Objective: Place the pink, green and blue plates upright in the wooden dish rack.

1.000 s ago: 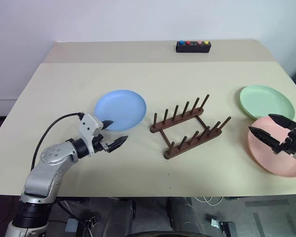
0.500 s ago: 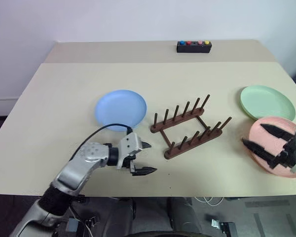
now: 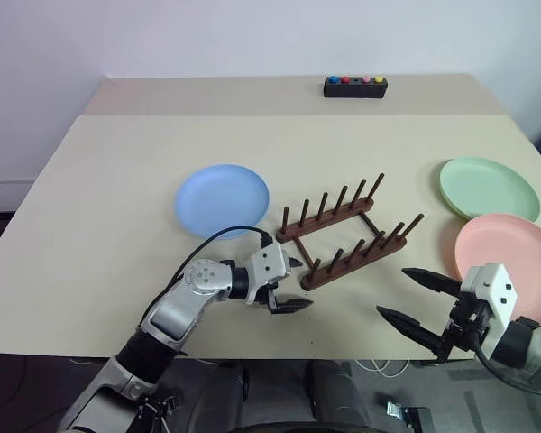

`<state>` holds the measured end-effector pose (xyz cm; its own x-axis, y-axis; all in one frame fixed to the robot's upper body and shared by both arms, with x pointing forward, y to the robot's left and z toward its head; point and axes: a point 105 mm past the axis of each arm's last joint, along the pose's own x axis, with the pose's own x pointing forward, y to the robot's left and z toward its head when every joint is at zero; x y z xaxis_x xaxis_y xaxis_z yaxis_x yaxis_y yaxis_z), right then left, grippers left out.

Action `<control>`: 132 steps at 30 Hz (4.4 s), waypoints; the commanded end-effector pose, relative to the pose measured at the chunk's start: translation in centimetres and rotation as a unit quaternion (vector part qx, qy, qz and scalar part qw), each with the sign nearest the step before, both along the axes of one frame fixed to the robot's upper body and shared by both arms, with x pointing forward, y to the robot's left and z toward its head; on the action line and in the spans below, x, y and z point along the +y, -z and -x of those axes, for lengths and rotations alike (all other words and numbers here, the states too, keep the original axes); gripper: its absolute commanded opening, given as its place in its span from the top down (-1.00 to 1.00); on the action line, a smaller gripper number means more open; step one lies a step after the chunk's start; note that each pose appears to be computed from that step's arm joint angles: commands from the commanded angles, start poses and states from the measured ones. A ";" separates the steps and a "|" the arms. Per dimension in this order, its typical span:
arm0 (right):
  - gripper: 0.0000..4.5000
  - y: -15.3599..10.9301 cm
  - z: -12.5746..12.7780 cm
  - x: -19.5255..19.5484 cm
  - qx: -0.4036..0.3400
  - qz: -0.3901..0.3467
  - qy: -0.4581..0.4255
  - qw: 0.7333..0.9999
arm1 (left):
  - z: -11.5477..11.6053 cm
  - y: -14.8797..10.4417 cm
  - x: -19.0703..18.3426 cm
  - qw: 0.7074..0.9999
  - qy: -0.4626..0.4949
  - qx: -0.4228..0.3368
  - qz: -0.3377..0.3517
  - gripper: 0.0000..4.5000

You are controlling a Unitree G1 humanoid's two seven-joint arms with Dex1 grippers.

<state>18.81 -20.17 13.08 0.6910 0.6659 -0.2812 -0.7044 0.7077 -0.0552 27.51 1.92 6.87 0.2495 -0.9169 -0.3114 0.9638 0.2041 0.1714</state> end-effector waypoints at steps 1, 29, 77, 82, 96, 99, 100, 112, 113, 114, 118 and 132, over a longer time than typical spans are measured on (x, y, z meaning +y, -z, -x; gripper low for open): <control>-1.00 -0.4 0.3 0.6 -0.014 0.000 -0.005 1.000 | 0.2 0.9 -0.1 1.000 -0.002 0.002 -0.005 -0.03; -1.00 0.1 1.8 -0.6 -0.003 0.008 0.043 0.999 | -0.4 0.5 -2.2 0.993 0.109 -0.036 -0.003 0.69; -0.76 1.6 1.5 -3.3 0.001 0.029 0.062 0.998 | -0.9 -1.3 0.4 0.994 0.113 -0.011 -0.003 -1.00; 0.24 2.5 1.9 -4.5 0.030 0.056 0.083 0.995 | 1.0 -1.4 1.3 0.990 0.138 0.017 0.004 -0.28; 1.00 4.5 0.7 -6.5 0.063 0.113 0.127 0.983 | 1.7 -0.1 -0.7 0.987 0.150 0.051 -0.018 0.97; 1.00 4.7 -0.3 -7.0 0.057 0.123 0.136 0.981 | 1.2 -0.2 -1.5 0.989 0.140 0.043 -0.009 0.97; 1.00 4.8 -0.5 -7.1 0.057 0.126 0.137 0.981 | 1.1 -0.2 -1.6 0.989 0.138 0.042 -0.007 0.97; 1.00 4.8 -3.2 -7.2 0.031 0.144 0.130 0.981 | -0.1 -0.7 -1.8 0.995 0.096 0.022 0.002 0.97; 1.00 4.7 -3.4 -7.1 0.029 0.144 0.128 0.981 | -0.3 -0.8 -1.8 0.996 0.092 0.020 0.003 0.97; 1.00 4.7 -3.6 -7.1 0.026 0.144 0.127 0.981 | -0.4 -0.9 -1.8 0.996 0.087 0.017 0.004 0.97; 1.00 4.4 -4.5 -6.8 0.015 0.145 0.122 0.982 | -1.3 -1.1 -1.7 0.998 0.068 0.006 0.005 0.97; 1.00 3.8 -6.9 -6.9 -0.015 0.158 0.112 0.981 | -3.4 -1.5 -1.5 0.999 0.033 -0.020 0.013 0.97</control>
